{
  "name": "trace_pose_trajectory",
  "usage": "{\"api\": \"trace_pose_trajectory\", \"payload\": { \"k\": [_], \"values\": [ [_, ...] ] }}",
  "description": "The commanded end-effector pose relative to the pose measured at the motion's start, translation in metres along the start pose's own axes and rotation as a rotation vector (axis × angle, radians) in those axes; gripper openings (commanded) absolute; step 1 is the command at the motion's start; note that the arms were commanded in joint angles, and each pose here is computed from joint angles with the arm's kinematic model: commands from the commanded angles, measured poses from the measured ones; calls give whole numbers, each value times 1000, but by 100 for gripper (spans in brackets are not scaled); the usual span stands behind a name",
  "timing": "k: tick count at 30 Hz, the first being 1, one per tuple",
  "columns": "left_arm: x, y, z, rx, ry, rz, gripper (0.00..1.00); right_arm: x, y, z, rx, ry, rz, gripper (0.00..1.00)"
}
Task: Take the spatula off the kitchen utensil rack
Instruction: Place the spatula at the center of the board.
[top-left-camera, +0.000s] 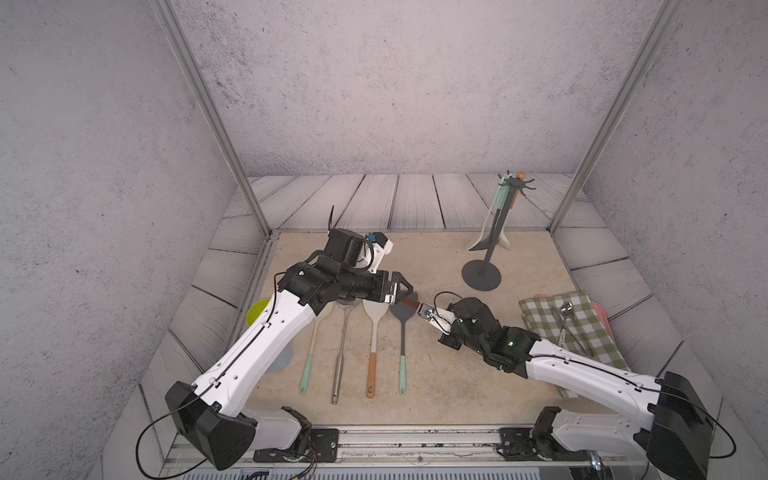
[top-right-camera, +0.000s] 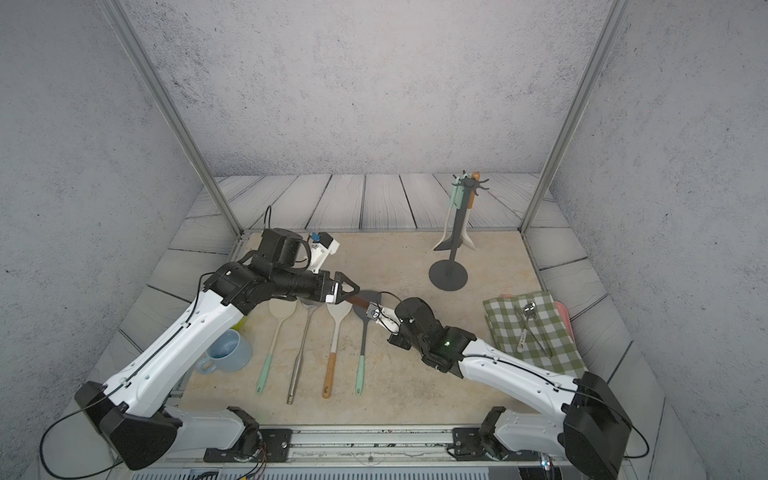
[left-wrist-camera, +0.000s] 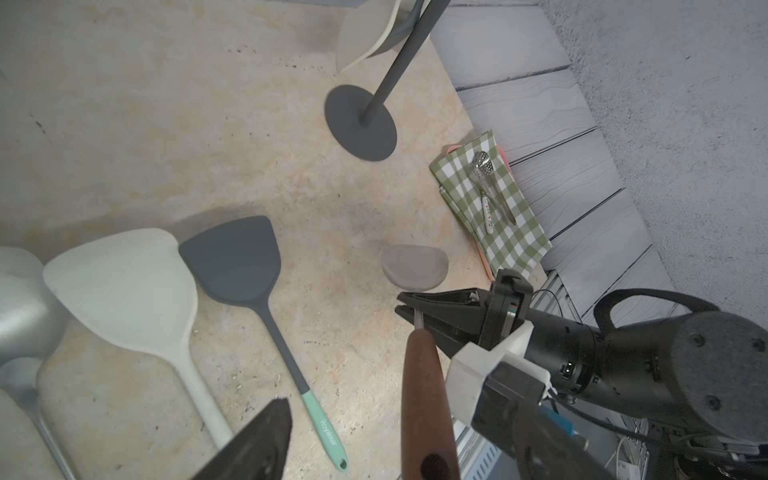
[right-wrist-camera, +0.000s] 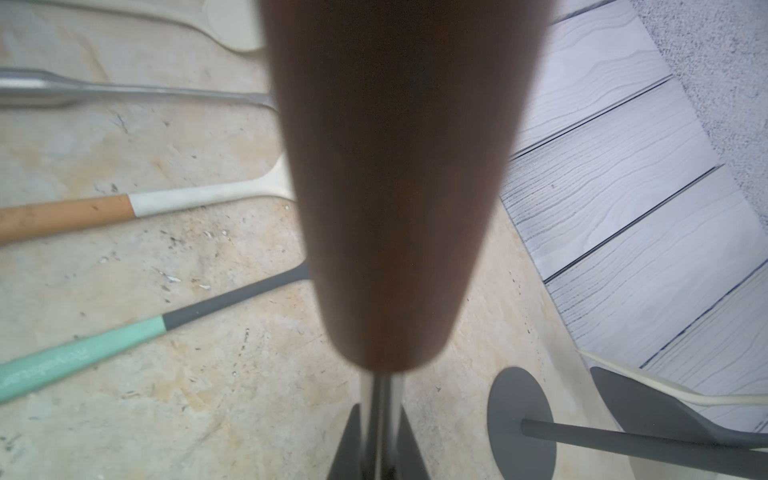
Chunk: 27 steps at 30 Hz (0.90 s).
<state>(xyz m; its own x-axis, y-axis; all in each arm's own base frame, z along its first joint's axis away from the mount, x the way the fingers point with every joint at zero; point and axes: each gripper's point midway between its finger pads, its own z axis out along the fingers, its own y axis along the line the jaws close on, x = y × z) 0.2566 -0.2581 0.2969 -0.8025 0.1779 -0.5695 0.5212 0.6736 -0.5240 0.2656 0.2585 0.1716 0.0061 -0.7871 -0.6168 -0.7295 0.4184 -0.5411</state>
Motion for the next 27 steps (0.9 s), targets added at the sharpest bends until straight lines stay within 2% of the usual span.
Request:
{"api": "trace_pose_trajectory", "payload": {
  "k": [1,3,5,12,27],
  "values": [
    [25,7,-8,-38,106,32,84,-11,-17,4,77,14,-96,0],
    [34,15,-4,-62,154,40,83,-9,-17,11,85,42,-133,0],
    [41,23,1,-93,195,39,78,-9,-14,15,76,57,-169,0],
    [39,36,9,-148,220,45,60,-19,-11,13,65,4,-205,0],
    [47,26,36,-59,300,36,29,-31,-16,12,76,-33,-237,0]
  ]
}}
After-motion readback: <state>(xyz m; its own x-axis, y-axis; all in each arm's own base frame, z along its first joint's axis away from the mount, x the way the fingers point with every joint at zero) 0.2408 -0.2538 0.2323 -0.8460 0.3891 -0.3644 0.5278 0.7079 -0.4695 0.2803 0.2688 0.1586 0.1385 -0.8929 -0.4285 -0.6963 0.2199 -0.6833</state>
